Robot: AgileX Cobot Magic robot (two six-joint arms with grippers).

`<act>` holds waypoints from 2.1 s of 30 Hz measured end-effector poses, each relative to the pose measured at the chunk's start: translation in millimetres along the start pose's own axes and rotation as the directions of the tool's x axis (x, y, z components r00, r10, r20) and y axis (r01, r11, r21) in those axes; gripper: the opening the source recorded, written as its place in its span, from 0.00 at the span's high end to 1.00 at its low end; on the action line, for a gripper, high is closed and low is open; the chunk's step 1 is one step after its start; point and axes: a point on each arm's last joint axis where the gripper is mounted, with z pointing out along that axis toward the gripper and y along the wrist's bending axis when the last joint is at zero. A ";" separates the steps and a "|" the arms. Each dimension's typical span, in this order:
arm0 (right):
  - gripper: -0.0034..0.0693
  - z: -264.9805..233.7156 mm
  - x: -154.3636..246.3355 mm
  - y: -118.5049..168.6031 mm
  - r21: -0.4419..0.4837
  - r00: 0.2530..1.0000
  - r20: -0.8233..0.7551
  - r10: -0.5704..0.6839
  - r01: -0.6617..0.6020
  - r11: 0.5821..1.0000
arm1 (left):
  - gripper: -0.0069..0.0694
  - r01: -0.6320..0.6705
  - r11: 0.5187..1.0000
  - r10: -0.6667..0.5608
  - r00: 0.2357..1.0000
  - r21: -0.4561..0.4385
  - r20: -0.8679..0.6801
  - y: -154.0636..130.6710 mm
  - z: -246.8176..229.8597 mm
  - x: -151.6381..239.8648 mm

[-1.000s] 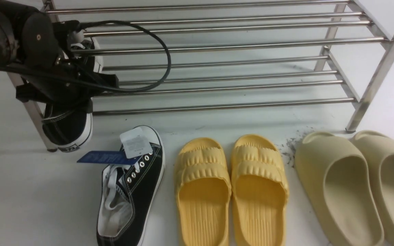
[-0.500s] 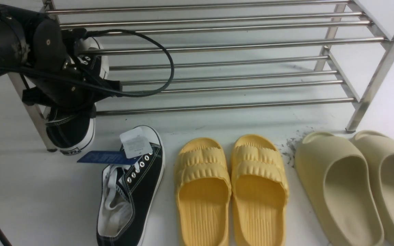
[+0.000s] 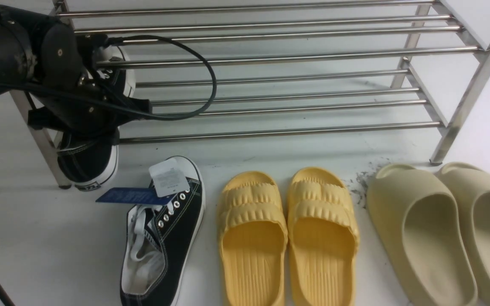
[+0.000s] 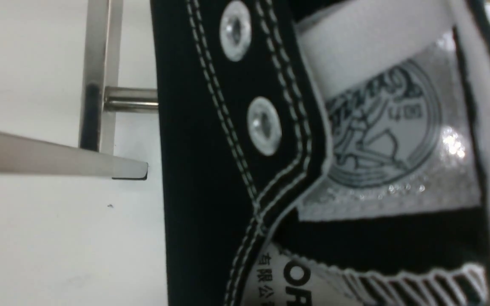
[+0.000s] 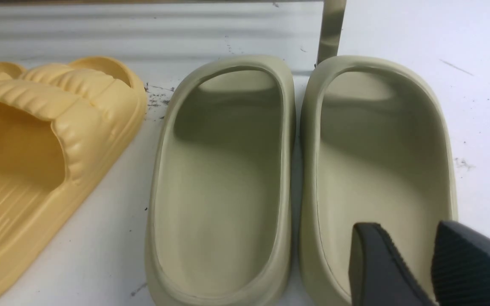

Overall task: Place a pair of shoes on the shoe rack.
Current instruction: Use the left arm to put a shoe into the shoe rack

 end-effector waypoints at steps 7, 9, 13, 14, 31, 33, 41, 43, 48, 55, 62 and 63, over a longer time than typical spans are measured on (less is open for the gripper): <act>0.62 0.0 0.0 0.0 0.000 1.000 0.000 0.000 0.000 1.000 | 0.91 -0.008 1.000 0.008 1.000 -0.004 0.011 0.3 0.0 -1.0; 0.62 0.0 0.0 0.0 0.000 1.000 0.000 0.000 0.000 1.000 | 0.91 -0.014 1.000 0.014 1.000 -0.009 0.014 0.8 0.0 -1.3; 0.62 0.0 0.0 0.0 0.000 1.000 0.000 0.000 0.000 1.000 | 0.91 -0.017 1.000 0.018 1.000 -0.011 0.015 1.0 0.0 -1.4; 0.62 0.0 0.0 0.0 0.000 1.000 0.000 0.000 0.000 1.000 | 0.91 -0.017 1.000 0.018 1.000 -0.011 0.015 1.0 0.0 -1.4; 0.62 0.0 0.0 0.0 0.000 1.000 0.000 0.000 0.000 1.000 | 0.91 -0.022 1.000 0.022 1.000 -0.013 0.016 1.1 0.0 -1.4; 0.62 0.0 0.0 0.0 0.000 1.000 0.000 0.000 0.000 1.000 | 0.91 -0.022 1.000 0.022 1.000 -0.013 0.016 1.1 0.0 -1.4; 0.62 0.0 0.0 0.0 0.000 1.000 0.000 0.000 0.000 1.000 | 0.91 -0.022 1.000 0.022 1.000 -0.013 0.016 1.1 0.0 -1.4; 0.62 0.0 0.0 0.0 0.000 1.000 0.000 0.000 0.000 1.000 | 0.91 -0.022 1.000 0.022 1.000 -0.013 0.016 1.1 0.0 -1.4; 0.62 0.0 0.0 0.0 0.000 1.000 0.000 0.000 0.000 1.000 | 0.91 -0.022 1.000 0.022 1.000 -0.013 0.016 1.1 0.0 -1.4; 0.62 0.0 0.0 0.0 0.000 1.000 0.000 0.000 0.000 1.000 | 0.91 -0.023 1.000 0.023 1.000 -0.013 0.016 1.1 0.0 -1.4; 0.62 0.0 0.0 0.0 0.000 1.000 0.000 0.000 0.000 1.000 | 0.91 -0.023 1.000 0.023 1.000 -0.013 0.016 1.2 0.0 -1.5; 0.62 0.0 0.0 0.0 0.000 1.000 0.000 0.000 0.000 1.000 | 0.91 -0.023 1.000 0.023 1.000 -0.013 0.016 1.2 0.0 -1.5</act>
